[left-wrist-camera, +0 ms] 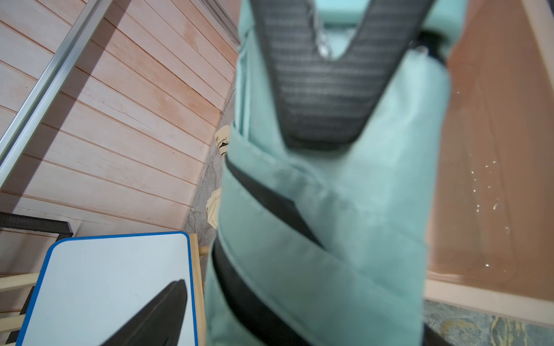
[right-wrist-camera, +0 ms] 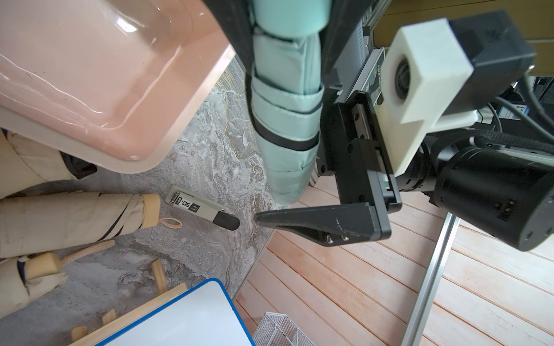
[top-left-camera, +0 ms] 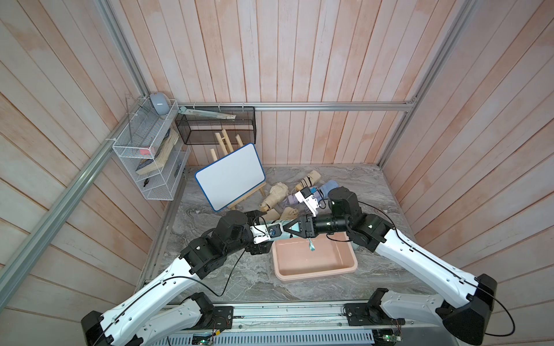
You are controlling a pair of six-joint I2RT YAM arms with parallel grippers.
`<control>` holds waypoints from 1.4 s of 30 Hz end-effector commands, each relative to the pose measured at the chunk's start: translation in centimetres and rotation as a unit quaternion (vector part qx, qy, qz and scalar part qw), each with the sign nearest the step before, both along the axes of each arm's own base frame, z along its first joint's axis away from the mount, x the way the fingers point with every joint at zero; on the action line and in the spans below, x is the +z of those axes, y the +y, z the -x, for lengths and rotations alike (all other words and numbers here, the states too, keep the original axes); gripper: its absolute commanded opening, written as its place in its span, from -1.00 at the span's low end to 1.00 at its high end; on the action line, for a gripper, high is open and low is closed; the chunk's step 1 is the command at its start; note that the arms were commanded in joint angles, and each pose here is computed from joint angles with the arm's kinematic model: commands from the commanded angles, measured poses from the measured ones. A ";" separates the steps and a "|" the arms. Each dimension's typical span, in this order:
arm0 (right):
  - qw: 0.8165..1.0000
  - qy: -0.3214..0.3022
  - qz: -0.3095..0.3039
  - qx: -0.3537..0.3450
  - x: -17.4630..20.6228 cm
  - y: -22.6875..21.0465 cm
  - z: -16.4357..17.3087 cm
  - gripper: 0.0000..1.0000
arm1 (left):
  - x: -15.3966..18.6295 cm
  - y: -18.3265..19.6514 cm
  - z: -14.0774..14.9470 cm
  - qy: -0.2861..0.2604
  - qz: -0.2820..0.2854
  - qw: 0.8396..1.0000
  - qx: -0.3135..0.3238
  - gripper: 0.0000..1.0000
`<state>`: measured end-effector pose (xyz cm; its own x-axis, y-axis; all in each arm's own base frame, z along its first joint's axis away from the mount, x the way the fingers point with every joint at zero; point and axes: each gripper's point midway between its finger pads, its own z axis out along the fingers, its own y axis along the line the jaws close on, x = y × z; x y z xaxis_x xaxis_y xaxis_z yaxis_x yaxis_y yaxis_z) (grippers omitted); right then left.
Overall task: Put the umbrella into the storage box
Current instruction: Pick up the umbrella from the center of the board, then place the umbrella in the storage box.
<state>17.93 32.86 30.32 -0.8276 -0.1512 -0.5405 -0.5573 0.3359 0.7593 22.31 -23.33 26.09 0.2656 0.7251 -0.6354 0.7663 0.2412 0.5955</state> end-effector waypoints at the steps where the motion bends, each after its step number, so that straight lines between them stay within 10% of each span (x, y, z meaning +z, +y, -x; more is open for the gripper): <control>1: 0.999 -0.018 -0.029 0.013 2.4 0.4 0.0 -1.00 | 0.3 -0.4 -0.1 -0.013 0.006 1.000 -0.003 0.78; 13: 1.000 -0.010 -0.026 -0.001 1.8 1.0 -1.1 -1.00 | 1.0 -0.9 0.4 -0.006 0.019 1.000 -0.016 0.09; 25: 0.990 -0.016 -0.065 -0.121 2.3 -3.1 -4.8 0.43 | 0.4 0.1 0.3 0.023 0.052 0.998 0.030 -0.84; 32: 0.959 -0.008 -0.025 -0.283 -0.5 -11.5 -8.3 0.52 | 0.4 -0.2 0.0 0.066 0.114 0.989 0.069 -1.00; 36: 0.923 -0.035 0.095 -0.372 -3.0 -17.2 -9.6 0.51 | 0.5 -1.1 -0.8 0.115 0.180 0.971 0.104 -1.00; 42: 0.855 -0.061 0.288 -0.426 -6.8 -23.6 -10.3 0.57 | 1.0 -3.5 -1.9 0.258 0.311 0.892 0.204 -1.00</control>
<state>28.84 13.39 25.97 -0.6873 0.3248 -0.6497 -0.0898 0.8496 0.5197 23.42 -25.10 23.93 -0.2419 0.4236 -0.8730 0.7647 0.6370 0.0972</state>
